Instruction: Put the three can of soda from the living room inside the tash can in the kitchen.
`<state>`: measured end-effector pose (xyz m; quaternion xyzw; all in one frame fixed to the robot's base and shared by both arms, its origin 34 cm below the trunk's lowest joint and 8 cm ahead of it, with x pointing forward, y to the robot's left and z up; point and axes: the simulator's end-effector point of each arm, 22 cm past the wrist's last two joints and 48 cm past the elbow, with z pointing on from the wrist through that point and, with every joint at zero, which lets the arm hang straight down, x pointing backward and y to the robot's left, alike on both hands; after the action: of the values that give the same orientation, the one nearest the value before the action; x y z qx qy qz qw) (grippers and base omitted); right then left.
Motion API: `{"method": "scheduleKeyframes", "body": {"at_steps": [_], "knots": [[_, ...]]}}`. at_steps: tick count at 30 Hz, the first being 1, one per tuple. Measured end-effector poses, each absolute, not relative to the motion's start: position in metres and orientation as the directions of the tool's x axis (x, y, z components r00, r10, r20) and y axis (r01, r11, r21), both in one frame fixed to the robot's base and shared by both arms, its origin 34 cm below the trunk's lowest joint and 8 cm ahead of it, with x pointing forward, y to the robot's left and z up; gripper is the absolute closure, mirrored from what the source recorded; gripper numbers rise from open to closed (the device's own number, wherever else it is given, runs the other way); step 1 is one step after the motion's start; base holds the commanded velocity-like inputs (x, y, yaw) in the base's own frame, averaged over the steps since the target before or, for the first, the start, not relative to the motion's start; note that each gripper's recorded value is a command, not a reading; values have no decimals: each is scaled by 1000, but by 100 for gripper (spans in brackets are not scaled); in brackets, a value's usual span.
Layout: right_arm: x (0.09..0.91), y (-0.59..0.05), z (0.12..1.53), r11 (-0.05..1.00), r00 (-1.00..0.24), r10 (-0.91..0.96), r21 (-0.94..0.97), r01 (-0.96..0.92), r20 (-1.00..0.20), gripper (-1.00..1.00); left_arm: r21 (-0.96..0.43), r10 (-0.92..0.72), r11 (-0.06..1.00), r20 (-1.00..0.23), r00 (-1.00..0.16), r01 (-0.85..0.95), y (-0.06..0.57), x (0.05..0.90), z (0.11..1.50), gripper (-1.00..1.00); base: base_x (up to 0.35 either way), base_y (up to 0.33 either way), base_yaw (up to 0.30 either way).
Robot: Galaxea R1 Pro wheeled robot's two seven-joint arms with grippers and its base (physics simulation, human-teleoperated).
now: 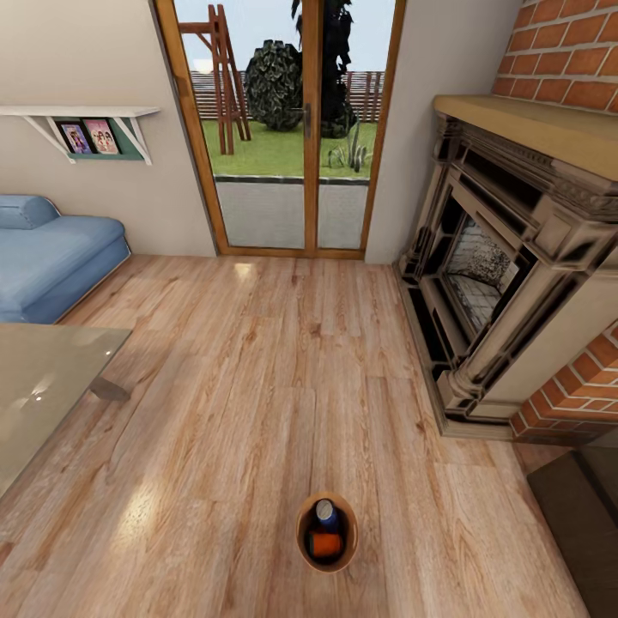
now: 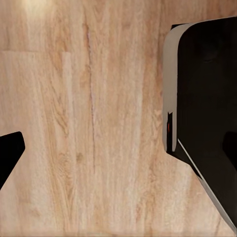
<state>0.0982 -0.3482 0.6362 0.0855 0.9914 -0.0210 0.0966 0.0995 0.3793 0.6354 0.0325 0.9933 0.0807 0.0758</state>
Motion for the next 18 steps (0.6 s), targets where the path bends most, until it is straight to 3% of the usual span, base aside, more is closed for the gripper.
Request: {"method": "scheduleKeyframes", "body": {"at_steps": [18], "knots": [[97, -348, 636, 985, -967, 165, -25, 173, -194, -100, 164, 77, 985, -146, -986, 52, 378, 100, 635, -100, 0, 0, 0]]}}
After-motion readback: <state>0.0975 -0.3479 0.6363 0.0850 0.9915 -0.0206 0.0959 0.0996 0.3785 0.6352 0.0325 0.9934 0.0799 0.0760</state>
